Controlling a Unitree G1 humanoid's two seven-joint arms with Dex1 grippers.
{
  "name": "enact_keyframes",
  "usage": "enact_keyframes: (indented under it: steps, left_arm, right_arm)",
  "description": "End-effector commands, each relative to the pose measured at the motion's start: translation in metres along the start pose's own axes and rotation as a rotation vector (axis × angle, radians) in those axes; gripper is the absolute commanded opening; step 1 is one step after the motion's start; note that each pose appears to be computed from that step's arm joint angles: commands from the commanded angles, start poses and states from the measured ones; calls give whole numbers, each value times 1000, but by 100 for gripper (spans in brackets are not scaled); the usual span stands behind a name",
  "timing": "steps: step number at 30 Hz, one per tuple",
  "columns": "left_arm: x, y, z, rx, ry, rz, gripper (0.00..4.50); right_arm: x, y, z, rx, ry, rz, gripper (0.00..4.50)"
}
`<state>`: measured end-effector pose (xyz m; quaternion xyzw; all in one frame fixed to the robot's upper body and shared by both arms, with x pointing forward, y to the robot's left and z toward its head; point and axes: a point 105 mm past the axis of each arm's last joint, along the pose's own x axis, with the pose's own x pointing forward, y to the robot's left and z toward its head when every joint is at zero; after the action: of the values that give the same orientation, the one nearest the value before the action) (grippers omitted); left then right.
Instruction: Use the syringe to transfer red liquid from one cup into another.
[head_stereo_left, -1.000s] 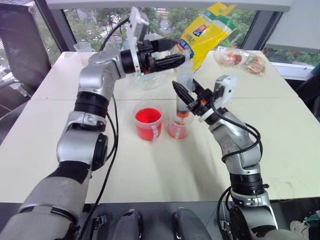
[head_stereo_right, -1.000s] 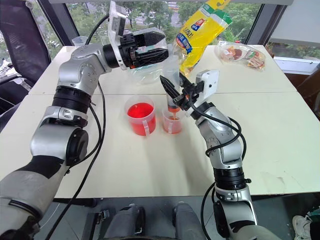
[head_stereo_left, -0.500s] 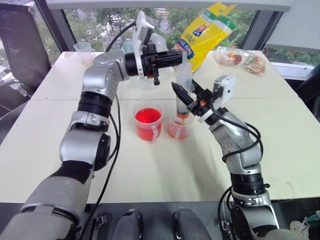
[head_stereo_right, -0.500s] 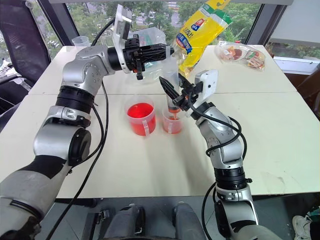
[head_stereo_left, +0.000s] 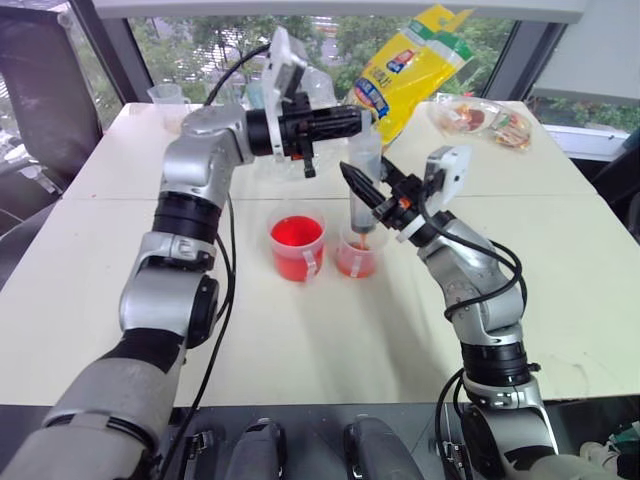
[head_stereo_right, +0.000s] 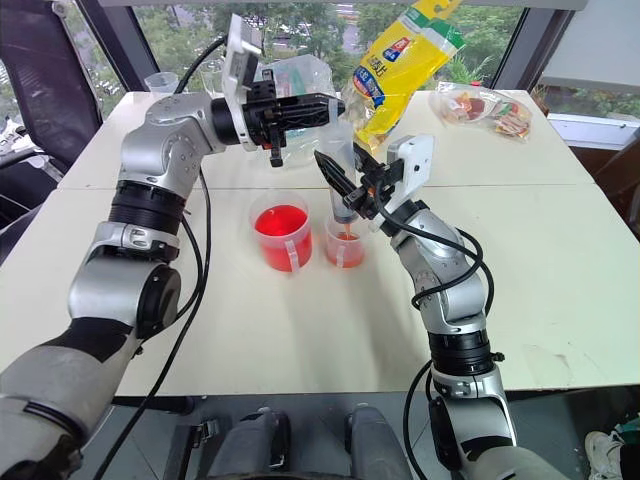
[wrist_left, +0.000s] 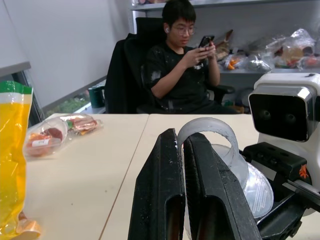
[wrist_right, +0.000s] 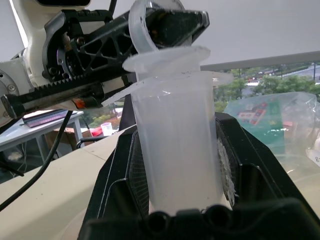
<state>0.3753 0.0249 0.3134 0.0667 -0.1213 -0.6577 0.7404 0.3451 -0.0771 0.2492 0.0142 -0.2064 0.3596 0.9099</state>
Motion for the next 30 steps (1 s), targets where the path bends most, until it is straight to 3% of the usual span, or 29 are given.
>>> enact_keyframes:
  steps: [1, 9, 14, 18, 24, 30]
  left_arm:
    - [23, -23, -25, -14, 89, -124, 4]
    - [24, -26, -32, -16, 97, -124, 4]
    - [13, -14, -16, -12, 64, -55, 4]
    - [-7, -6, -1, 0, 48, 1, 144]
    - [-38, -2, 17, 31, 31, 83, 441]
    - [-66, -10, 21, 37, 48, 132, 447]
  right_arm:
    - [11, 4, 44, -67, -144, 28, 143]
    - [11, 2, 50, -76, -155, 22, 143]
    - [8, 3, 35, -50, -116, 23, 143]
    - [6, 5, 21, -23, -84, 24, 143]
    - [3, 4, 12, -5, -60, 20, 143]
    - [3, 0, 19, -6, -68, 14, 143]
